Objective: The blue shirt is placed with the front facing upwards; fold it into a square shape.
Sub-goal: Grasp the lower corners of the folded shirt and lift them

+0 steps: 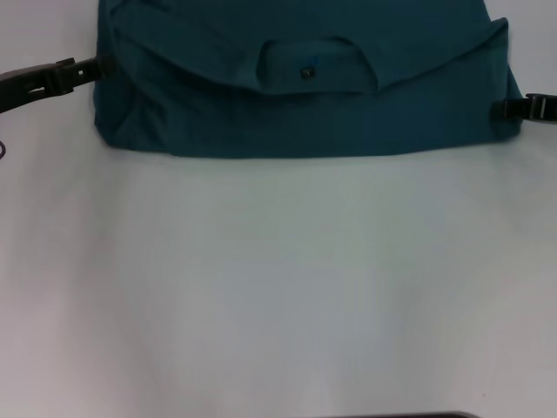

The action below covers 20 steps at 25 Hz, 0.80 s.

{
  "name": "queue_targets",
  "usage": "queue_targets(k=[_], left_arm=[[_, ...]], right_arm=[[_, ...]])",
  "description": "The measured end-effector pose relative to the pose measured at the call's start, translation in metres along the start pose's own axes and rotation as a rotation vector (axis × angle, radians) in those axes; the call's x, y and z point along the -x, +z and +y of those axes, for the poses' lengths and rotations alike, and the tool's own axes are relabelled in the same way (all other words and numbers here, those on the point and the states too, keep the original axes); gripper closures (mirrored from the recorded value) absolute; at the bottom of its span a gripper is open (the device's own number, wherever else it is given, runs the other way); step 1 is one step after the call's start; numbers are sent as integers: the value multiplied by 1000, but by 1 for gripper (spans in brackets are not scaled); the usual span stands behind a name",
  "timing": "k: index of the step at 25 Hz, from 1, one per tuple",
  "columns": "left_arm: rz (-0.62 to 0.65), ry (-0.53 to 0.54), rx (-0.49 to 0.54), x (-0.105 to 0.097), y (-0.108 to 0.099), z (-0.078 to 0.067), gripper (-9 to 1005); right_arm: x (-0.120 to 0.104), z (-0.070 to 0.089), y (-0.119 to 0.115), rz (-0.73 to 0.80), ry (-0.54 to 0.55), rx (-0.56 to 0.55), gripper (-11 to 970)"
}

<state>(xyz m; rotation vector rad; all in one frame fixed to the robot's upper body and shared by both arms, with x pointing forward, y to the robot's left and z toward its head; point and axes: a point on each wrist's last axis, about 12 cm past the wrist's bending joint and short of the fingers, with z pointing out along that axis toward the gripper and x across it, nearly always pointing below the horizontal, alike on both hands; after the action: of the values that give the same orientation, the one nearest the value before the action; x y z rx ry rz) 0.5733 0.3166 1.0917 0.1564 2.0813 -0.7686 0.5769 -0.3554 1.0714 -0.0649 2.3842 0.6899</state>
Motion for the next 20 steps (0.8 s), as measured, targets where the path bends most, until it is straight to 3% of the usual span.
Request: queue_targets(k=[2, 10, 16, 20], left_arm=[[0, 0, 0, 0, 0, 0, 198], [-1, 3, -1, 1, -1, 0, 197], [-2, 6, -2, 3, -1, 0, 197], [-2, 9, -3, 4, 0, 0, 198]], right_arm=[[2, 1, 1, -2, -1, 2, 793], [3, 2, 3, -2, 16, -2, 556], [0, 6, 7, 8, 20, 10, 305], [-1, 8, 9, 14, 18, 20, 287]])
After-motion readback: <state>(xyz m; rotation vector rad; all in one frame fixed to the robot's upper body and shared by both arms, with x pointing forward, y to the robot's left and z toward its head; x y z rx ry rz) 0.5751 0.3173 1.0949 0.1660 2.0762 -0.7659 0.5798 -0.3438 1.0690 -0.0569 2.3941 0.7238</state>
